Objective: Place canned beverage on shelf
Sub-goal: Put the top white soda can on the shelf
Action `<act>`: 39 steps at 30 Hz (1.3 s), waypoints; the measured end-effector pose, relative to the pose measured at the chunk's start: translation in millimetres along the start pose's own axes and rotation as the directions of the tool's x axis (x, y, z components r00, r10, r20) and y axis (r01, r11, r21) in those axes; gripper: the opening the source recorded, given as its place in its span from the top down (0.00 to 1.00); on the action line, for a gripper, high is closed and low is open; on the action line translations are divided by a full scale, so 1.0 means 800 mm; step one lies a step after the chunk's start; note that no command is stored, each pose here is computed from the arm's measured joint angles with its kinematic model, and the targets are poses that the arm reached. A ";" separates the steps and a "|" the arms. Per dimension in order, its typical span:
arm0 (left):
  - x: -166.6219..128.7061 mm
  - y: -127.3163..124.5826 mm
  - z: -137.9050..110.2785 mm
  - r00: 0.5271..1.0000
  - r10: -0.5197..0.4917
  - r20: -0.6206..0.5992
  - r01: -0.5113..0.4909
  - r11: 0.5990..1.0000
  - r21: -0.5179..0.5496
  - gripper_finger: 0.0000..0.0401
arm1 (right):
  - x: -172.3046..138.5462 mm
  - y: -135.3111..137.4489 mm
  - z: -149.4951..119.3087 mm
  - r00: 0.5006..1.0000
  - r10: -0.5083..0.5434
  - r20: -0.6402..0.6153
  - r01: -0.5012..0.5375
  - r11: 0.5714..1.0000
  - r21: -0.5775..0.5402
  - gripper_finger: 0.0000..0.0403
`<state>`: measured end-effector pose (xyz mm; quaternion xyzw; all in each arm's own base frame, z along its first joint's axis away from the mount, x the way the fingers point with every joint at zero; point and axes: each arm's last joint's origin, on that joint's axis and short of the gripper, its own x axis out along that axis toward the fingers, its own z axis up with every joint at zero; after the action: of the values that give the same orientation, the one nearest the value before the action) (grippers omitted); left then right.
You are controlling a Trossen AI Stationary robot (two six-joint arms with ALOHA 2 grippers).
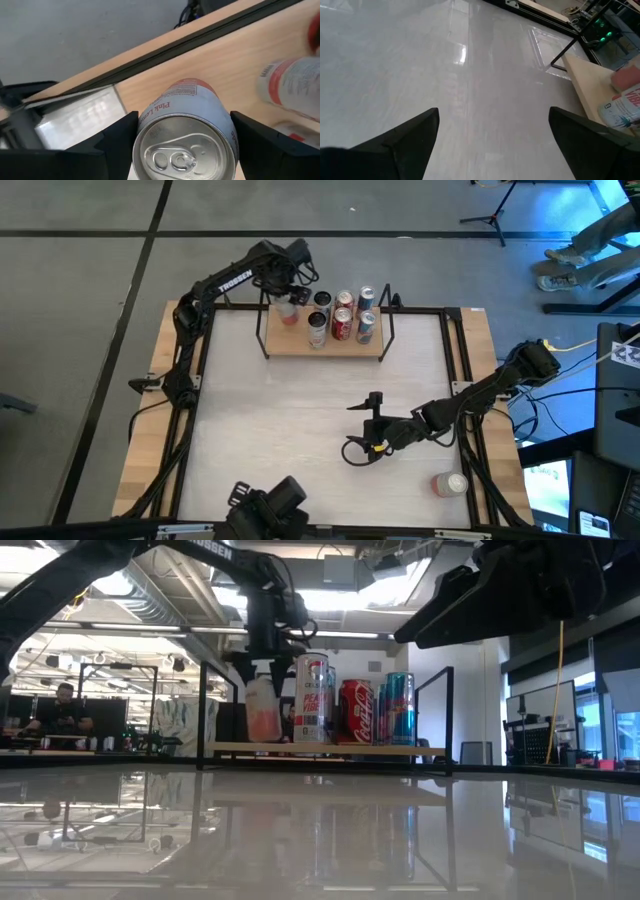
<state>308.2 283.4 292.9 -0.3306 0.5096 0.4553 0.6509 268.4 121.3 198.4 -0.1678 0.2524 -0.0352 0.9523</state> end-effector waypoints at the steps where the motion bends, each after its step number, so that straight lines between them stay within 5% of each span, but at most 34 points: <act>1: 0.002 -0.001 0.000 1.000 -0.008 0.001 0.008 1.000 0.005 0.34 | 0.000 0.000 0.000 1.000 0.000 0.000 0.000 1.000 0.000 0.08; 29: 0.008 -0.026 -0.009 0.999 -0.027 0.040 0.023 0.995 0.092 0.34 | 0.000 0.000 0.000 1.000 -0.002 0.001 0.002 1.000 -0.002 0.08; 39: 0.010 -0.027 -0.009 0.999 -0.038 0.033 0.034 0.992 0.122 0.22 | 0.000 0.000 0.000 1.000 -0.003 0.001 0.003 1.000 -0.006 0.08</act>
<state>326.5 271.2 282.8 -0.2912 0.5188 0.4173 0.6869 268.4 121.2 198.5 -0.1713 0.2520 -0.0356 0.9518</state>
